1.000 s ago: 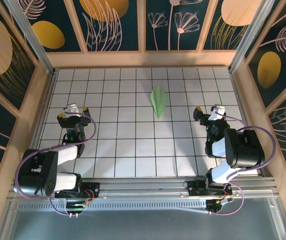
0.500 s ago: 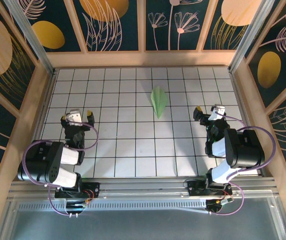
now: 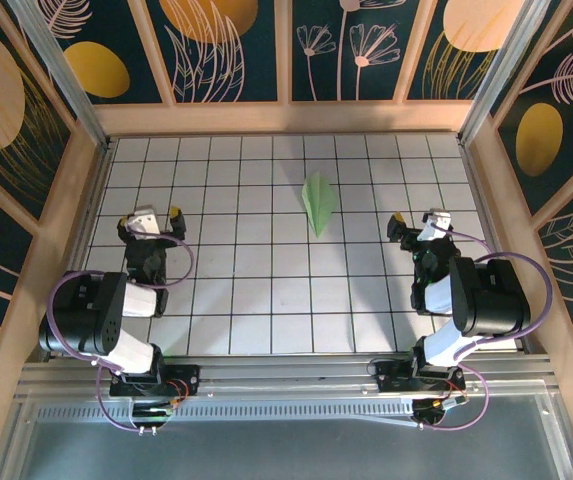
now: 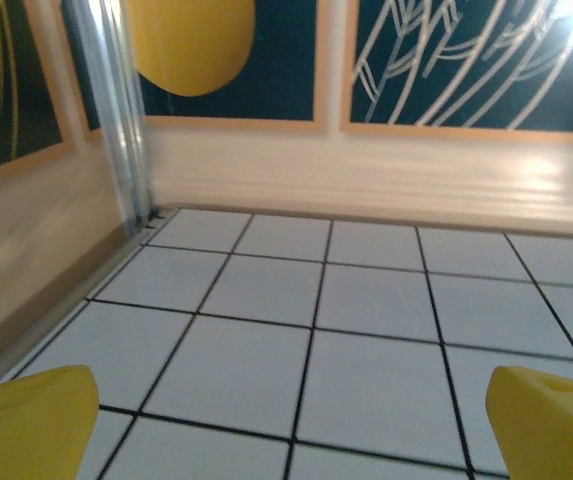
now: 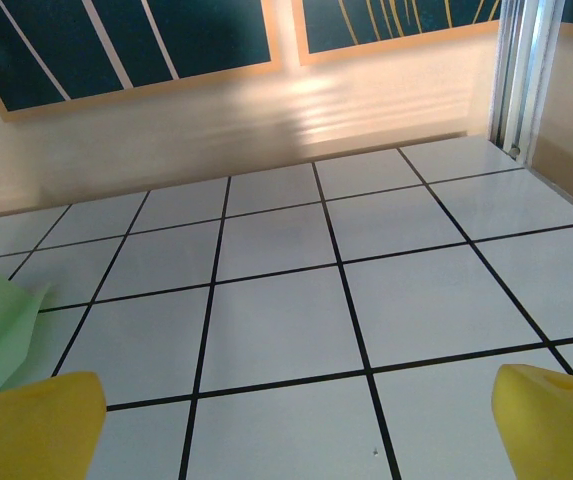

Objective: Fold a paper plane with a square sheet of paper (fold left side to right side)
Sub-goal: Reset both arms

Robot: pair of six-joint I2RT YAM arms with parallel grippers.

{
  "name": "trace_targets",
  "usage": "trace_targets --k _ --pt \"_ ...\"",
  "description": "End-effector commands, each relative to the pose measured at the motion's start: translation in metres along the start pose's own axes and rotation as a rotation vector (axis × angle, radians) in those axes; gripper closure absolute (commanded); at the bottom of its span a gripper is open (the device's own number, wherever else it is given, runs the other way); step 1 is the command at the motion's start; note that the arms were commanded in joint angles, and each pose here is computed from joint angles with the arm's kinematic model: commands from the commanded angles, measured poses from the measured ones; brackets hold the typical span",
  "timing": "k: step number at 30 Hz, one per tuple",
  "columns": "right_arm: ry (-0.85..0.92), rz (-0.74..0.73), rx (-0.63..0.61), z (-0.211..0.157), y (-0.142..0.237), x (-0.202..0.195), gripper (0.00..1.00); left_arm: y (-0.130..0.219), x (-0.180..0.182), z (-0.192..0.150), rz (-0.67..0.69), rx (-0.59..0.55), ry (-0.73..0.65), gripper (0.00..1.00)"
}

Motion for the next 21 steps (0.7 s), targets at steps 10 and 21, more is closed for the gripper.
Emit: trace_targets --k 10,21 --pt "-0.001 0.002 -0.025 0.0063 -0.0009 0.0016 0.01 -0.0015 0.0003 -0.0129 -0.016 0.062 0.022 0.01" --pt "-0.002 0.003 -0.025 0.0063 -0.001 0.0017 0.01 -0.0015 0.0006 -0.013 -0.015 0.062 0.023 0.01"
Point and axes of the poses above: each hand's point on the last joint's axis, 136 mm out from that joint toward the fingers, its own y axis back along the fingers, its own x axis along the line the jaws close on, z = x × y, the point moved 3 cm from there along y, back along the fingers, and after that the axes turned 10 degrees about -y, right-handed, at the moved point
